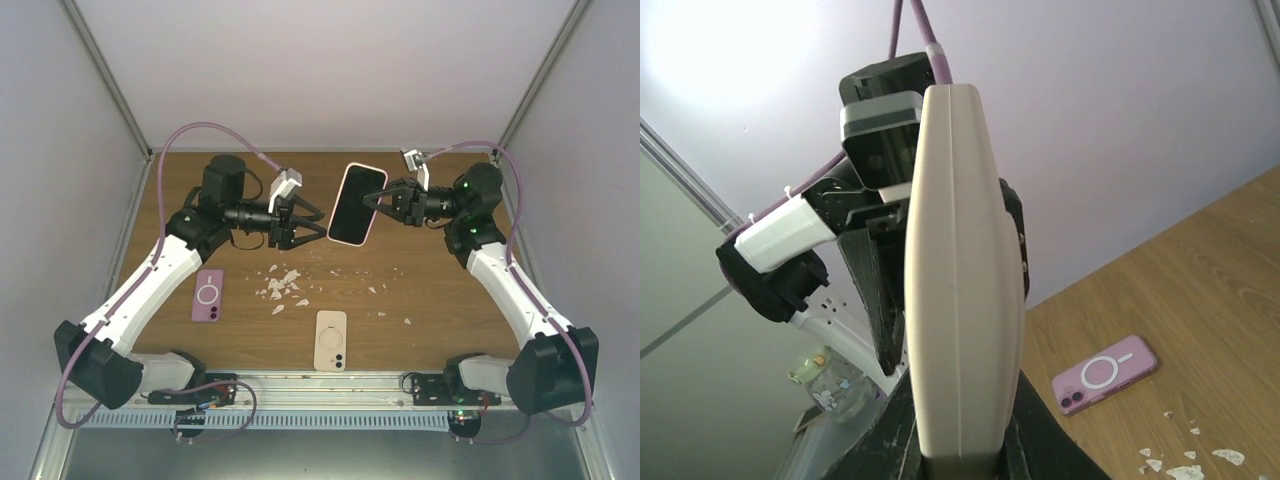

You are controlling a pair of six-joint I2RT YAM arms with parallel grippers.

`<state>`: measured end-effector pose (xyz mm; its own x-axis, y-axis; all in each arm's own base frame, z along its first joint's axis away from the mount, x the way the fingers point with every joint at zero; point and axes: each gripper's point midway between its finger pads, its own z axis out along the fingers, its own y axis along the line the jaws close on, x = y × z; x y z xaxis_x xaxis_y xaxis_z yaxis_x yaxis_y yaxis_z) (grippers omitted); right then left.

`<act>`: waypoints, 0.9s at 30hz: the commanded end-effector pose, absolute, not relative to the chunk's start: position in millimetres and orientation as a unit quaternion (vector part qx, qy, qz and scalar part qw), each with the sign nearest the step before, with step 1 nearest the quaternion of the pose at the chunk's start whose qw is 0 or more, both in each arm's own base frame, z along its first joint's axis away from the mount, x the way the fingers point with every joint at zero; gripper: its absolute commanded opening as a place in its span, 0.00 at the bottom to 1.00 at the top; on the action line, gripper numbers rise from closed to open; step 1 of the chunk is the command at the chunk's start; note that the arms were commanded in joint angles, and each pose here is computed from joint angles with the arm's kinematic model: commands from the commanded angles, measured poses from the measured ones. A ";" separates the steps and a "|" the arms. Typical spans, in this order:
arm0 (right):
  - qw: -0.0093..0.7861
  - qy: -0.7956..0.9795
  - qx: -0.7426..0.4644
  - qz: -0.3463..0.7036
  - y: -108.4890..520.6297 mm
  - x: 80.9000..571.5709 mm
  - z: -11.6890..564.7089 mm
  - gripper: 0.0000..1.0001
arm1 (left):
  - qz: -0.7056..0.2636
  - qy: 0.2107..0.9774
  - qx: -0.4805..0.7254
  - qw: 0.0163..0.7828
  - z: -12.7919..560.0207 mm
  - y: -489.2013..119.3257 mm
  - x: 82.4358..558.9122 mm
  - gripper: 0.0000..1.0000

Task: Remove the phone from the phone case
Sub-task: Remove the phone case from the phone.

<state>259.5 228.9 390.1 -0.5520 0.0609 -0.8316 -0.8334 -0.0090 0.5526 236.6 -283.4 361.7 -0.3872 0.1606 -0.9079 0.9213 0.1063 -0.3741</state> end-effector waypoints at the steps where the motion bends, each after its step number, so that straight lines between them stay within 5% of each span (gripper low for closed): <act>1: 0.381 0.591 -0.329 0.630 224.9 253.7 408.2 0.00 | -0.510 0.649 0.428 0.368 354.5 -292.3 239.9 0.60; 15: 0.376 0.585 -0.333 0.637 224.6 248.5 410.4 0.01 | -0.432 0.702 0.406 0.393 328.6 -292.6 272.6 0.44; 27: 0.367 0.553 -0.351 0.660 220.2 223.2 420.9 0.00 | -0.445 0.696 0.415 0.380 322.2 -294.0 269.7 0.41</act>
